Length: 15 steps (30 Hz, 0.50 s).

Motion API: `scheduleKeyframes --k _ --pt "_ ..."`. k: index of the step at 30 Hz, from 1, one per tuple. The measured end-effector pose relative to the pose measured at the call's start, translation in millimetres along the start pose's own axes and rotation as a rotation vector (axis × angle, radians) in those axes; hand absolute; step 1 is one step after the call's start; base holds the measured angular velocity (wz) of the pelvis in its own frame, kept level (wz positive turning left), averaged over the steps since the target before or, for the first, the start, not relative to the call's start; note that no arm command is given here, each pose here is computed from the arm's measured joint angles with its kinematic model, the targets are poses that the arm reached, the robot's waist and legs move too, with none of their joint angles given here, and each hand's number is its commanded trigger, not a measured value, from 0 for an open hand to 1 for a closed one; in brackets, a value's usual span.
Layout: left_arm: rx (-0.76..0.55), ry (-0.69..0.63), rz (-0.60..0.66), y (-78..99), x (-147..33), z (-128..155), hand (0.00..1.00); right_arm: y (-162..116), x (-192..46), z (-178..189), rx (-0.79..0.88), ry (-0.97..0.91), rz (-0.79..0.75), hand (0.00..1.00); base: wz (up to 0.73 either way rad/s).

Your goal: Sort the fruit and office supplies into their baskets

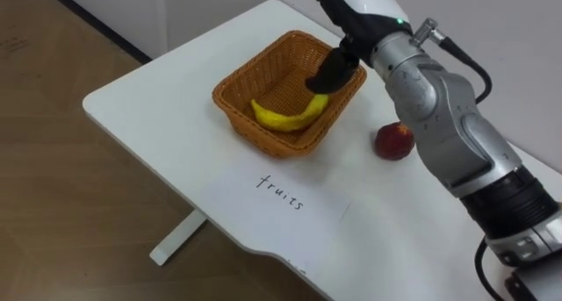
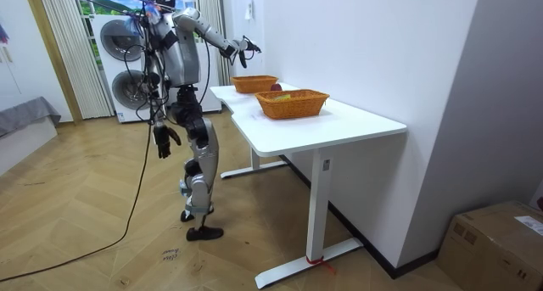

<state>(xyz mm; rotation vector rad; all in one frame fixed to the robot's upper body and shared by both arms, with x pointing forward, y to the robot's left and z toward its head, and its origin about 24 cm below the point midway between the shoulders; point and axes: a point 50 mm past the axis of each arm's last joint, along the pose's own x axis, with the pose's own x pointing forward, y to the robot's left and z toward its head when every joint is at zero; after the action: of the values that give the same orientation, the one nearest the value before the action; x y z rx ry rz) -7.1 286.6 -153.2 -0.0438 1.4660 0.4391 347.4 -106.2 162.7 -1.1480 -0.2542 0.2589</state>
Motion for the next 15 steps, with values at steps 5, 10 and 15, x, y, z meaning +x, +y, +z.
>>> scheduleKeyframes --k 5,10,15 --pt "-0.001 0.013 0.023 1.1 -0.1 -3 0.00 0 0 0 0.000 0.000 -0.007 0.00 0.00" --pt "-0.003 0.022 0.036 -1.0 0.1 -8 0.00 -3 0 0 0.049 -0.007 -0.042 0.00 0.03" --pt "-0.012 0.032 0.035 -6.6 0.4 -13 0.00 -10 0 -5 0.139 -0.001 -0.087 0.00 0.03"
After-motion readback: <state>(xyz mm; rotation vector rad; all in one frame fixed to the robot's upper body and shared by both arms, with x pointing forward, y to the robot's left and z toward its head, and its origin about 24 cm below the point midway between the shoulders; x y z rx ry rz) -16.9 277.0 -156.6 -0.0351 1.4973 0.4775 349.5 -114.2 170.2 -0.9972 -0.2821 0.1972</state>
